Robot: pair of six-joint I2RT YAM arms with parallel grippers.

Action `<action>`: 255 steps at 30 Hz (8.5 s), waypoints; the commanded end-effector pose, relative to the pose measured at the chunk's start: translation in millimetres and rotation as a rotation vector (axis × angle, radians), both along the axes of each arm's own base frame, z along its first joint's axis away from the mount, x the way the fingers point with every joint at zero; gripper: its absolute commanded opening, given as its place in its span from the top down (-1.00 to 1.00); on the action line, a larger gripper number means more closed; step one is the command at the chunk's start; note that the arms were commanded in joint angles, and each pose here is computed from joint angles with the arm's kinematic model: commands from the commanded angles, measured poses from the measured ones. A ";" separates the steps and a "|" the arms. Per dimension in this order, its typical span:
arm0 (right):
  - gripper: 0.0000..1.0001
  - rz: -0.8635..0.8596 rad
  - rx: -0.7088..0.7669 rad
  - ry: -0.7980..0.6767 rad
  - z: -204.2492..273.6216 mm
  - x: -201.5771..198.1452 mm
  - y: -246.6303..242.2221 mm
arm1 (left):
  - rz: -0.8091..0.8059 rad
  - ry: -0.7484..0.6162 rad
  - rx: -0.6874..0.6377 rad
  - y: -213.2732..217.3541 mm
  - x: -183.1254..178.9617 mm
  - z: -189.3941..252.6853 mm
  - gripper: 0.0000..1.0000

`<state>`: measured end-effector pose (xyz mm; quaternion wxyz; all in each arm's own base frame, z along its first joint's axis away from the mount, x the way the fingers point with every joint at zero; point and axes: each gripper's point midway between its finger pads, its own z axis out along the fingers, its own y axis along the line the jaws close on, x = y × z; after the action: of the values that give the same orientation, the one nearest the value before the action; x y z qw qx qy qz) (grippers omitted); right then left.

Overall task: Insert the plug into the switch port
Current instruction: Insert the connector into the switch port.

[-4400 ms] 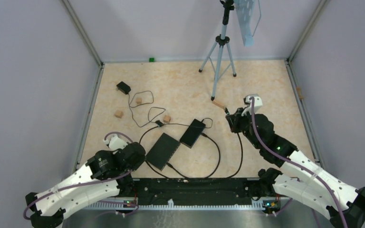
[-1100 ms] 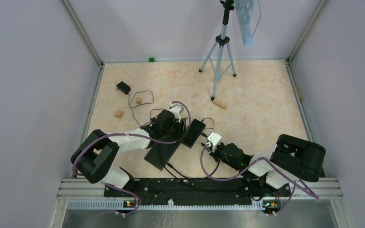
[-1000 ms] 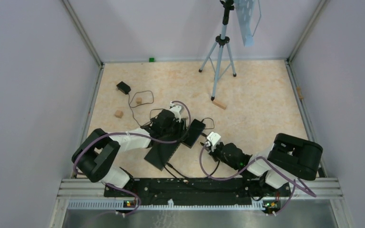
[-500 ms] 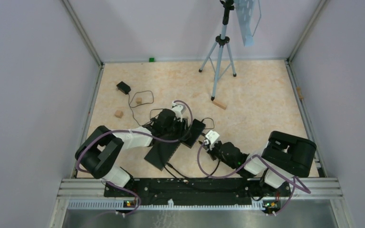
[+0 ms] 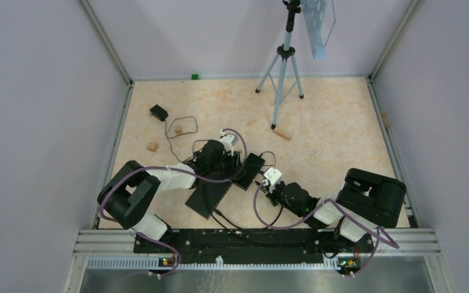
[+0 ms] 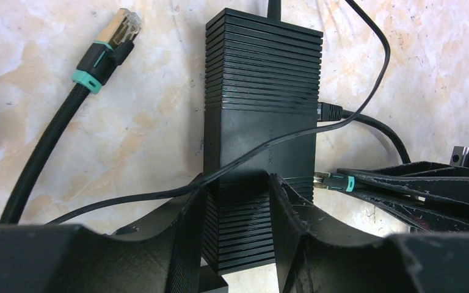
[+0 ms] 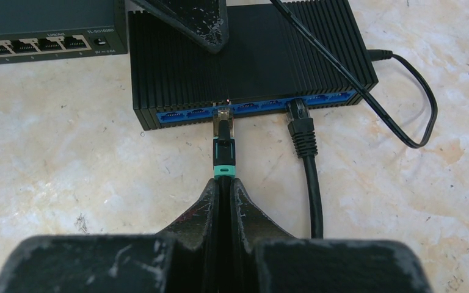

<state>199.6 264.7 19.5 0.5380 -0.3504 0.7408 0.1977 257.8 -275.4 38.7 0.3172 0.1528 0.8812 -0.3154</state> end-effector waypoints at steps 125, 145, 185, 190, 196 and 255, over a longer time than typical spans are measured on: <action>0.33 0.328 -0.111 0.088 -5.7 -21.4 12.1 | -0.327 0.234 -0.155 -18.7 -78.7 -16.9 -0.18; -0.35 -0.095 0.078 0.352 91.8 -1.1 -1.4 | -0.126 0.132 -0.150 4.2 -2.6 20.9 -0.55; 0.34 0.054 -0.147 0.271 10.3 13.1 10.5 | -0.048 -0.002 -0.217 23.4 -4.1 68.6 -0.93; 0.39 0.035 -0.130 0.286 6.8 15.8 11.6 | -0.094 0.087 -0.229 16.8 -14.7 48.4 -0.93; 0.40 0.052 -0.122 0.302 3.4 11.0 12.8 | -0.142 0.155 -0.235 9.6 -24.9 26.7 -0.80; 1.00 0.092 -0.131 0.138 31.7 52.4 48.4 | -0.427 0.371 -0.146 -21.9 -105.6 -52.0 0.41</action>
<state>227.1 272.2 20.1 0.3953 -0.3776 0.8208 0.1658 265.7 -284.4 33.5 0.2828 0.1879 0.8340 -0.4349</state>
